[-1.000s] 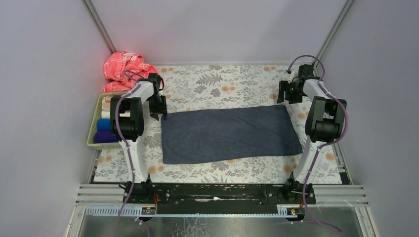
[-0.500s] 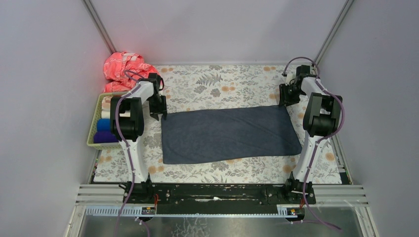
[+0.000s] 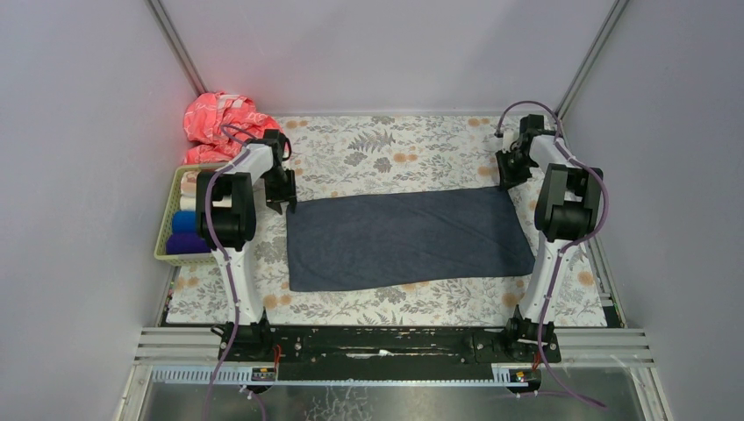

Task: Roll the towels
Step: Fold the towel at the center of the board.

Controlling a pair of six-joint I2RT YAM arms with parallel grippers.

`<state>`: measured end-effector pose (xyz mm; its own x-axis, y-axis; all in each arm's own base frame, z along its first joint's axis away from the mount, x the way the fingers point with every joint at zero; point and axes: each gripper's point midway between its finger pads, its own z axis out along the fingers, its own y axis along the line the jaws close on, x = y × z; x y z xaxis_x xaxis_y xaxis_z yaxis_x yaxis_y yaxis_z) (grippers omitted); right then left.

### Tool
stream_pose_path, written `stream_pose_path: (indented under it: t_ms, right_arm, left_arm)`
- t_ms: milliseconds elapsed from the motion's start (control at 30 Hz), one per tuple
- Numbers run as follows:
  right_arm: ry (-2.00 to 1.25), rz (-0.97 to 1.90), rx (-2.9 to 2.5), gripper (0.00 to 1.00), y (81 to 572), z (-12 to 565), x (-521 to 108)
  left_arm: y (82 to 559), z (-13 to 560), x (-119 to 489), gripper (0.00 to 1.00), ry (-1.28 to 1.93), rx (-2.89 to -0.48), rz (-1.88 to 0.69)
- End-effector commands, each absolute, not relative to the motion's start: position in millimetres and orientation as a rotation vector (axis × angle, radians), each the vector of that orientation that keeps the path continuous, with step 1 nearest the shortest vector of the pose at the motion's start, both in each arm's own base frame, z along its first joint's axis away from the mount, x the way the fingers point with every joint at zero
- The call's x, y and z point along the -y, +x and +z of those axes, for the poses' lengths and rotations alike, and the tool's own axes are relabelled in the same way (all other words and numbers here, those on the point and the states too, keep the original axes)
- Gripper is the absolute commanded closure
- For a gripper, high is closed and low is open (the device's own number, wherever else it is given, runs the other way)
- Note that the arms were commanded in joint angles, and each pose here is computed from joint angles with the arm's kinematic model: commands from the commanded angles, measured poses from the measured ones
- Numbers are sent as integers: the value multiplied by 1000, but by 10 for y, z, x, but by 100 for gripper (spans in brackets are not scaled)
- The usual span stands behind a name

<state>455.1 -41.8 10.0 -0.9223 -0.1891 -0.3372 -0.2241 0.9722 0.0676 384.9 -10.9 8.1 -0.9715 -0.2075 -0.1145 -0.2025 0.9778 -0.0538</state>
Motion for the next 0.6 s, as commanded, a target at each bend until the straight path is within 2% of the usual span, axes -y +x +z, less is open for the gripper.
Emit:
stream_pose_path:
  t_ms: [0,100,133,333,567]
  right_arm:
    - [-306,26,-2904,81,4388,-153,536]
    - [-248,-119,-2855,99,4537,-74,703]
    - [-233,-169,-2836,100,4587,-40,765]
    - [-201,-267,-2768,100,4766,105,887]
    - [-222,-258,-2762,100,4731,66,873]
  left_arm:
    - [3959,-181,151,60,-293,-2998,-97]
    - [3993,-138,188,58,-301,-2985,-162]
    - [4016,-115,197,57,-304,-2976,-187]
    - [4171,99,258,56,-311,-2895,-319]
    - [4320,322,337,56,-330,-2784,-461]
